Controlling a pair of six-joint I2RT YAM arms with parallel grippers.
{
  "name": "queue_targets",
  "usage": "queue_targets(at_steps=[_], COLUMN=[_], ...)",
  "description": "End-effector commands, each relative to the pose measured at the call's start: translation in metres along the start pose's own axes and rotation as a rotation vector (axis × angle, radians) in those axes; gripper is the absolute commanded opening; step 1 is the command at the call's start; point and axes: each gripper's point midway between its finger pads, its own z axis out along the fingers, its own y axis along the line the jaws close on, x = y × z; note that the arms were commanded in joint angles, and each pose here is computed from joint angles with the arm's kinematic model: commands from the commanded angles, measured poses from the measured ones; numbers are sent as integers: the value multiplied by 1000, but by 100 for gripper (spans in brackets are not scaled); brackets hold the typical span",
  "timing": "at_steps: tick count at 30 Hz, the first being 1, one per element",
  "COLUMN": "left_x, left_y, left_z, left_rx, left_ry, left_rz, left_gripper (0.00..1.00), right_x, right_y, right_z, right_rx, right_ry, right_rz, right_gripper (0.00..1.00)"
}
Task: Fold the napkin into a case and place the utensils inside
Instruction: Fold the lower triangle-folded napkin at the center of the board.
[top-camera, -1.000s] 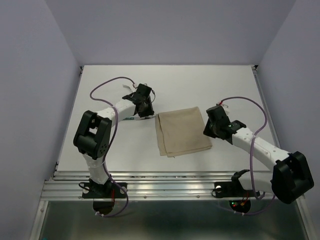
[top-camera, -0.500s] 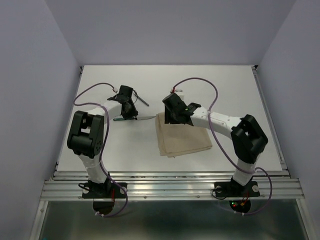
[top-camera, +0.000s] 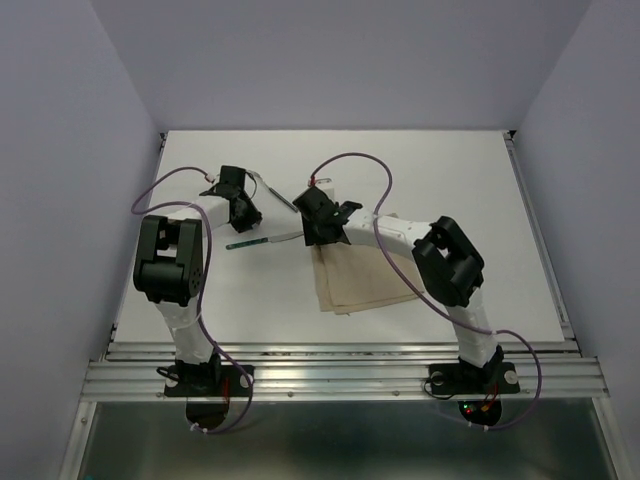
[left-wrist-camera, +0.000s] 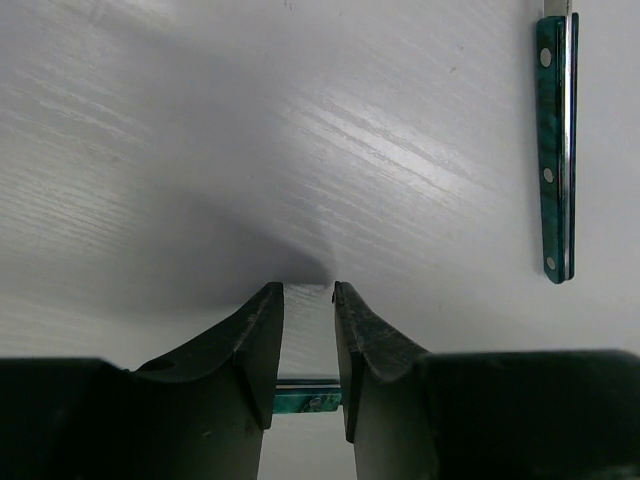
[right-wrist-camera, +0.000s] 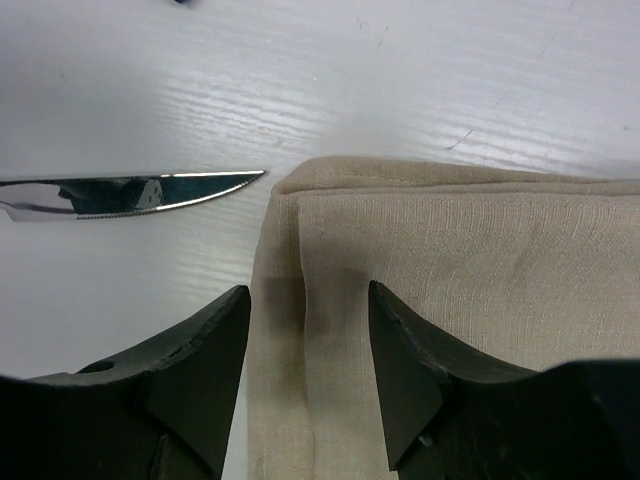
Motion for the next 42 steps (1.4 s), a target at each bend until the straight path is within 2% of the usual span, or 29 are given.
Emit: queue_targets(at_steps=[1, 5, 11, 13, 15, 16, 21, 26, 29, 30, 32, 34, 42], left_x=[18, 2, -5, -2, 1, 5, 25, 55, 71, 76, 82, 91, 120], left_y=[15, -2, -4, -3, -3, -5, -21, -36, -47, -52, -65, -78, -96], left_z=[0, -27, -57, -64, -67, -72, -83, -86, -89, -89, -94, -98, -90], left_rx=[-37, 34, 51, 62, 68, 80, 123, 195, 244, 264, 330, 381, 459], left_ry=[61, 22, -17, -17, -14, -7, 16, 74, 109, 121, 143, 167, 263], left_rz=[1, -1, 1, 5, 7, 15, 70, 109, 126, 132, 135, 142, 128], left_gripper=[38, 38, 39, 39, 39, 39, 41, 50, 62, 72, 78, 88, 86], right_x=[-26, -13, 8, 15, 15, 12, 3, 3, 9, 6, 8, 17, 25], right_y=[10, 8, 5, 2, 0, 3, 29, 45, 51, 49, 50, 50, 49], right_z=[-5, 10, 28, 31, 30, 26, 11, -15, -26, -31, -36, -41, -51], right_rx=[24, 63, 102, 118, 123, 101, -57, -250, -376, -398, -445, -475, -513], right_ry=[-80, -62, -28, -18, -22, -28, -39, -21, 1, 0, 16, 32, 48], right_rz=[-20, -47, -63, -60, -48, -40, -14, 35, 53, 63, 61, 43, 33], right_gripper=[57, 57, 56, 52, 39, 26, 1, 1, 1, 1, 1, 1, 1])
